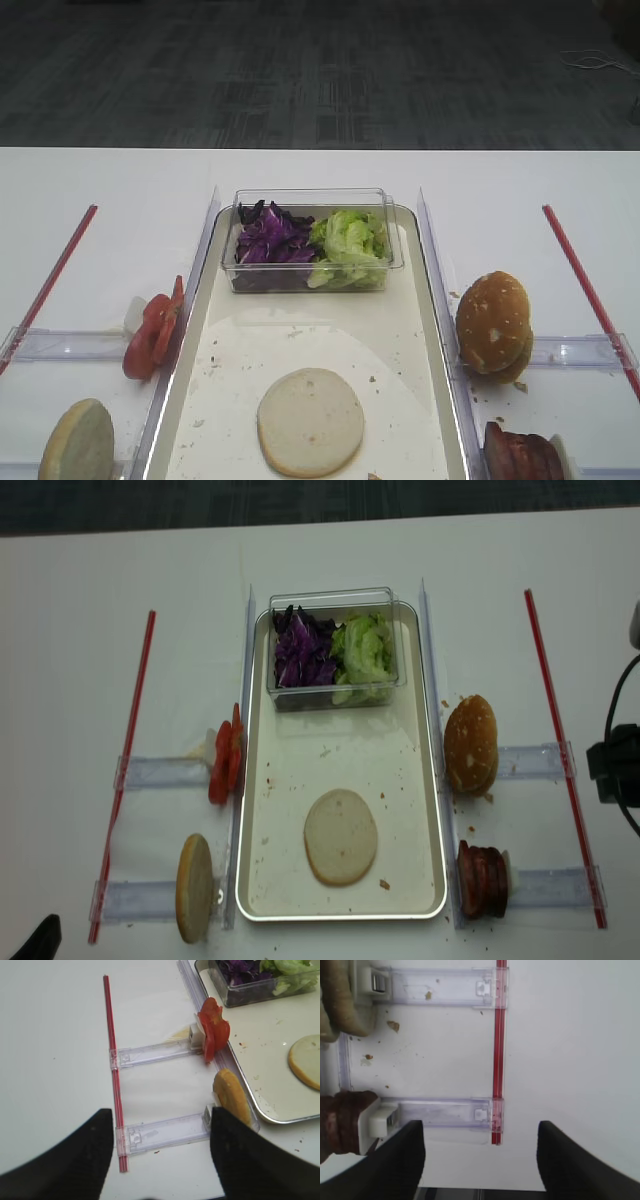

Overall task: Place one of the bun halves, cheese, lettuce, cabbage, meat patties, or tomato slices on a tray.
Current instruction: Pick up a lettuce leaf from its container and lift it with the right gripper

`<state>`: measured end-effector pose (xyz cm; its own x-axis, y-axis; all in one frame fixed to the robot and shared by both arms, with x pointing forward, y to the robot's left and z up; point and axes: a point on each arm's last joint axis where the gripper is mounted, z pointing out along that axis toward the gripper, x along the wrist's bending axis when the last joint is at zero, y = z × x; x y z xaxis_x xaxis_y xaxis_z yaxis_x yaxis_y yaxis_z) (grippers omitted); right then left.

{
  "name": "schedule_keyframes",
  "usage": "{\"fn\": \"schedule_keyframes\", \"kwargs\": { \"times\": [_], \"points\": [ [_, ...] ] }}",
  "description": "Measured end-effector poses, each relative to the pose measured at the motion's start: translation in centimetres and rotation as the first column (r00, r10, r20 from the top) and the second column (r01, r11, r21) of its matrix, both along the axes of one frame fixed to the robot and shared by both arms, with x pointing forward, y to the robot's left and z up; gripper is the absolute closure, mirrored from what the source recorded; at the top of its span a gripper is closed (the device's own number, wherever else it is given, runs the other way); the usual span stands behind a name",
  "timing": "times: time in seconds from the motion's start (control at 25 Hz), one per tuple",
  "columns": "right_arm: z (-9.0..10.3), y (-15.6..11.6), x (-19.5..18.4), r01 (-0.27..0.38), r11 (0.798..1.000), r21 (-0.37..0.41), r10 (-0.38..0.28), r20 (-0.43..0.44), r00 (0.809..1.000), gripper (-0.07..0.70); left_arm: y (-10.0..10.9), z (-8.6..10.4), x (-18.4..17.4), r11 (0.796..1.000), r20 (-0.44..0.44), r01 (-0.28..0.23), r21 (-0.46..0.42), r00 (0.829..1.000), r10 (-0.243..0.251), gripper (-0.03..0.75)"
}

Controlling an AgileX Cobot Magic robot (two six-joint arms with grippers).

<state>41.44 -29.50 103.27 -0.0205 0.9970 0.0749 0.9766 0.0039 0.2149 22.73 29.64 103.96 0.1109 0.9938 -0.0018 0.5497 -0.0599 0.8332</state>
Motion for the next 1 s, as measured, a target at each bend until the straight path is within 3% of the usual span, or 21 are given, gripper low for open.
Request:
{"fn": "schedule_keyframes", "kwargs": {
  "times": [0.28,0.76,1.0],
  "points": [
    [0.2,-0.1,4.3,-0.008,1.0,0.001,0.008,-0.035,0.999,0.148,0.0,0.0,0.0,1.0,0.0,0.0,0.0,1.0,0.0,0.286],
    [1.6,-0.2,11.9,-0.013,1.0,0.002,0.013,-0.007,1.0,0.15,0.0,0.0,0.0,1.0,0.0,-0.001,-0.001,1.0,0.001,0.286],
    [1.0,-0.3,16.0,-0.033,0.999,0.002,0.033,-0.05,0.998,0.151,0.0,0.0,0.0,1.0,0.0,-0.001,-0.001,1.0,0.001,0.286]
  ]
}}
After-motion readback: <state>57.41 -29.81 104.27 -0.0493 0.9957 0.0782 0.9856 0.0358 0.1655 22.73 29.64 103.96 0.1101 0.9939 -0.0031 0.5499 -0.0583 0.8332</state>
